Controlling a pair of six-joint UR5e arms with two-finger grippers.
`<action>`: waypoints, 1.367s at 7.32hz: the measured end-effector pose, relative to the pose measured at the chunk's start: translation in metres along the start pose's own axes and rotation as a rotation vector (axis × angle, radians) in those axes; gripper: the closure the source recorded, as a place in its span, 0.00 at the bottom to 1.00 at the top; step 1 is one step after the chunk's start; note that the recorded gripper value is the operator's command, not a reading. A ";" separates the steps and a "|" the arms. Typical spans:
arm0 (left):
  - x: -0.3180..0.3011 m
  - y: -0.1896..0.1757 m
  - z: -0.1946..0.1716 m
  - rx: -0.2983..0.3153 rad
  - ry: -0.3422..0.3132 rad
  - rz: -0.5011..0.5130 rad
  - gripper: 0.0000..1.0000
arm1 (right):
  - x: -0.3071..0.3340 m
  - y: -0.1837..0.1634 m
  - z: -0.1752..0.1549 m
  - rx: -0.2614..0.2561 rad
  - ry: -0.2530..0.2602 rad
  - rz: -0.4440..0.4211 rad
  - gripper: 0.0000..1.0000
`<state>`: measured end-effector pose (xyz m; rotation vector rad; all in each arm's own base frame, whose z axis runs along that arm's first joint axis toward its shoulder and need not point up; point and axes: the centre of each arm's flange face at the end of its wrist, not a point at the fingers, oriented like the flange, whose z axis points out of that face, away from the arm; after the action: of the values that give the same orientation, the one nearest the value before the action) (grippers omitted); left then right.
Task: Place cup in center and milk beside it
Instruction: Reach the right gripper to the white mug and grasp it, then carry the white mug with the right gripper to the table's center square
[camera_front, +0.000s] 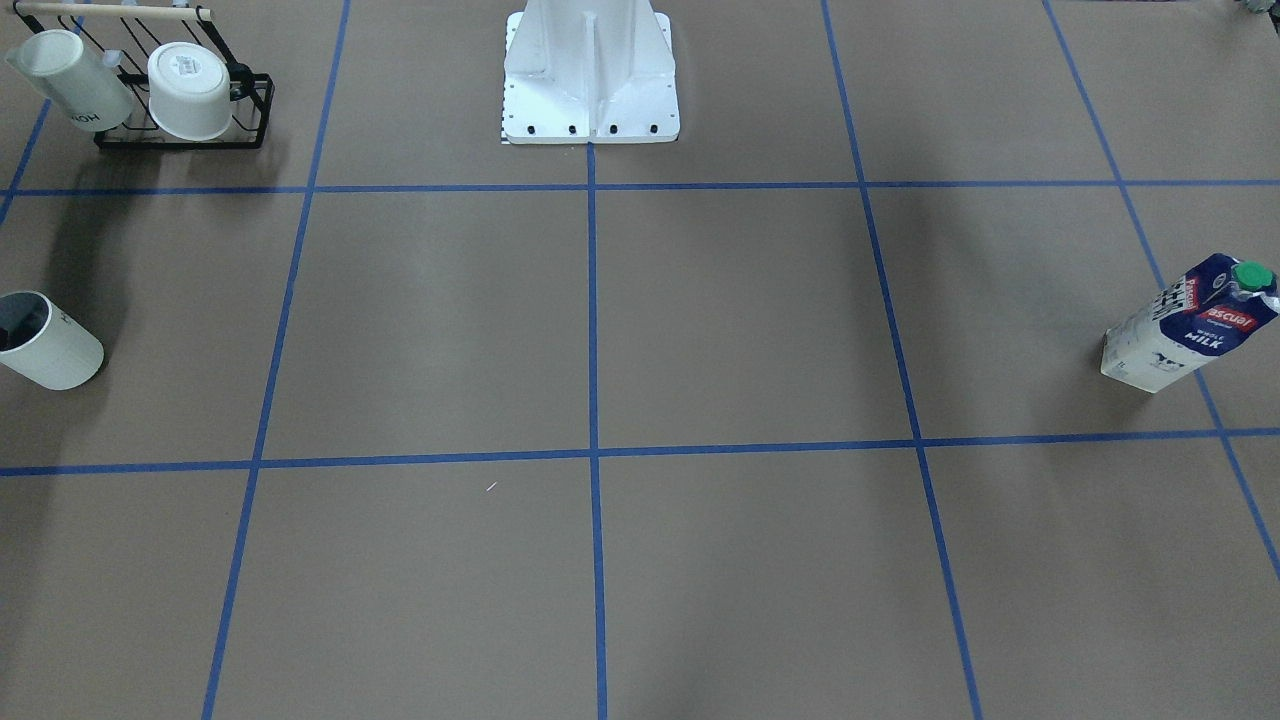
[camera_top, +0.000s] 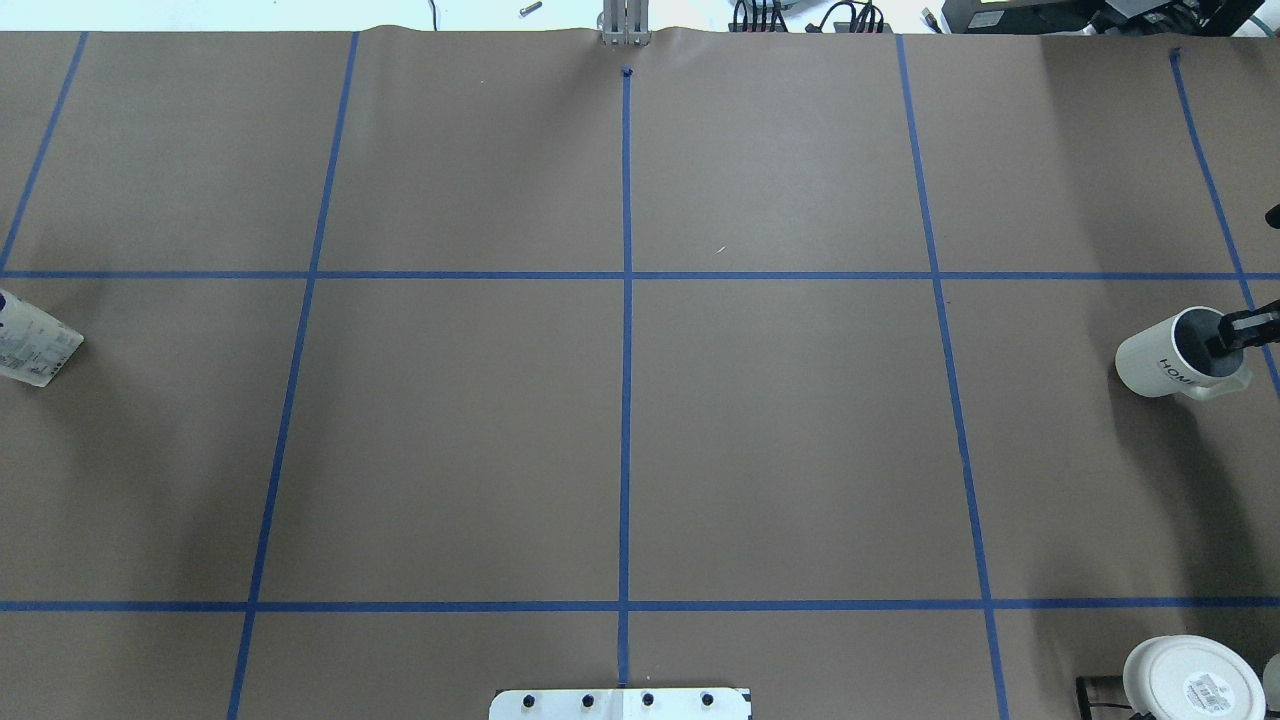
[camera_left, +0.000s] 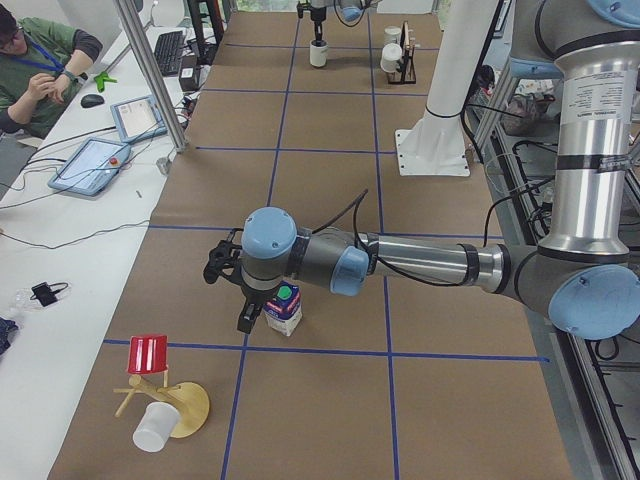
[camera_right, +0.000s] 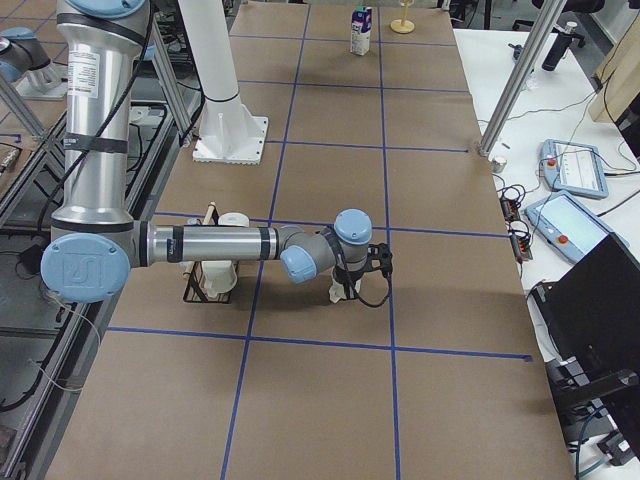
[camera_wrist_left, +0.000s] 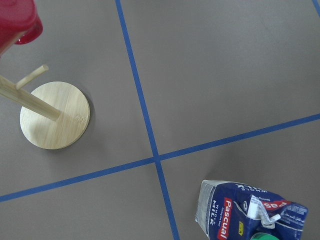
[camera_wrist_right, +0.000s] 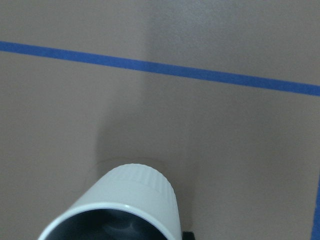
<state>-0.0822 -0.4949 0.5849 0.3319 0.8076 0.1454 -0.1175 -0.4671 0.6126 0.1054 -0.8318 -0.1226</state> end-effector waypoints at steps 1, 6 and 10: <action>0.000 0.000 0.000 0.000 0.000 0.001 0.01 | -0.018 -0.018 -0.014 0.019 -0.039 -0.006 1.00; -0.001 0.001 0.001 -0.003 0.000 -0.004 0.01 | -0.306 -0.121 -0.032 0.033 -0.172 0.248 1.00; -0.004 0.002 0.004 -0.010 -0.001 -0.012 0.01 | -0.510 -0.086 0.004 0.037 -0.009 0.362 1.00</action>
<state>-0.0824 -0.4953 0.5907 0.3181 0.8079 0.1380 -0.4663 -0.4757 0.2307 -0.0119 -0.8494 0.2329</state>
